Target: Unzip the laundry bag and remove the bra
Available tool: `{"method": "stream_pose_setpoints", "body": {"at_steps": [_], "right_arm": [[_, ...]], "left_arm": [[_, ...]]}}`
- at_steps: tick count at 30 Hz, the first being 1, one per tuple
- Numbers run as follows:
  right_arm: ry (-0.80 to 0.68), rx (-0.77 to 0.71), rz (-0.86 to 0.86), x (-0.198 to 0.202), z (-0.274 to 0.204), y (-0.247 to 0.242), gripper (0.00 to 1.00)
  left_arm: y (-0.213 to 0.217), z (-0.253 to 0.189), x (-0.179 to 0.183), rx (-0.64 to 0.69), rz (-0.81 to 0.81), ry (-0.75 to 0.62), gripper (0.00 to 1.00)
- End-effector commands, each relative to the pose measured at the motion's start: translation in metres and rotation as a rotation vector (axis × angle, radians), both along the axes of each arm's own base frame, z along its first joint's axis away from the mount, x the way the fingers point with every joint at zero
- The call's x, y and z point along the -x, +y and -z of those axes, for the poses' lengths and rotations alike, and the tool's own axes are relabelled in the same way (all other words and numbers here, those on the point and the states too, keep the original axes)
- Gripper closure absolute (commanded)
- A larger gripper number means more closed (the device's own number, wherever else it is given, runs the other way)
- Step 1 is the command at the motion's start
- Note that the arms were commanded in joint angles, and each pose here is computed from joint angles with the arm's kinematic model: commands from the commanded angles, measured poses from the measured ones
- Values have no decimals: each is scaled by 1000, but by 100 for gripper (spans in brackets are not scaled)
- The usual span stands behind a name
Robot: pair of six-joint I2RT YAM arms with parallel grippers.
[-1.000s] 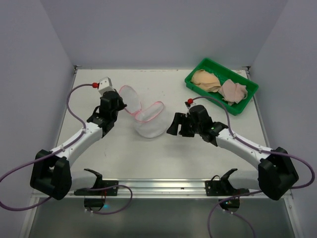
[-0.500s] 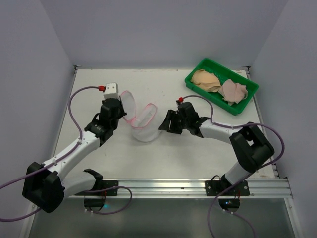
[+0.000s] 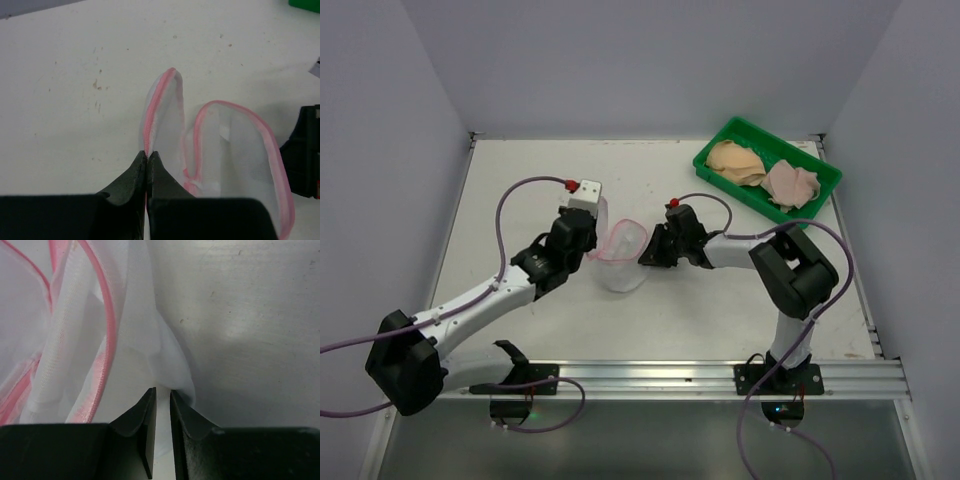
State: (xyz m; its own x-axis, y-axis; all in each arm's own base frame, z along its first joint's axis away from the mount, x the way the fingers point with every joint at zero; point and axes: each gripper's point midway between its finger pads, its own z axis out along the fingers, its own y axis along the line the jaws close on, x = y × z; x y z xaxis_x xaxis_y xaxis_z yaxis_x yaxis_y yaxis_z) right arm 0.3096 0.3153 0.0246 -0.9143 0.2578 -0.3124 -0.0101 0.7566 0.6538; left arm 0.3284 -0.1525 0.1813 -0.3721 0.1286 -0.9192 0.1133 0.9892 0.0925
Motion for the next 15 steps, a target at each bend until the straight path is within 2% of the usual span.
{"method": "stream_pose_setpoints", "body": {"at_steps": [1, 5, 10, 15], "right_arm": [[-6, -11, -3, -9, 3, 10, 81], [13, 4, -3, -7, 15, 9, 81], [4, 16, -4, -7, 17, 6, 82], [-6, 16, -3, -7, 15, 5, 82]], "left_arm": [[-25, -18, 2, -89, 98, -47, 100], [-59, -5, 18, -189, 202, -37, 100], [-79, 19, 29, -306, 235, -5, 95], [-99, 32, 40, -375, 309, 12, 80]]}}
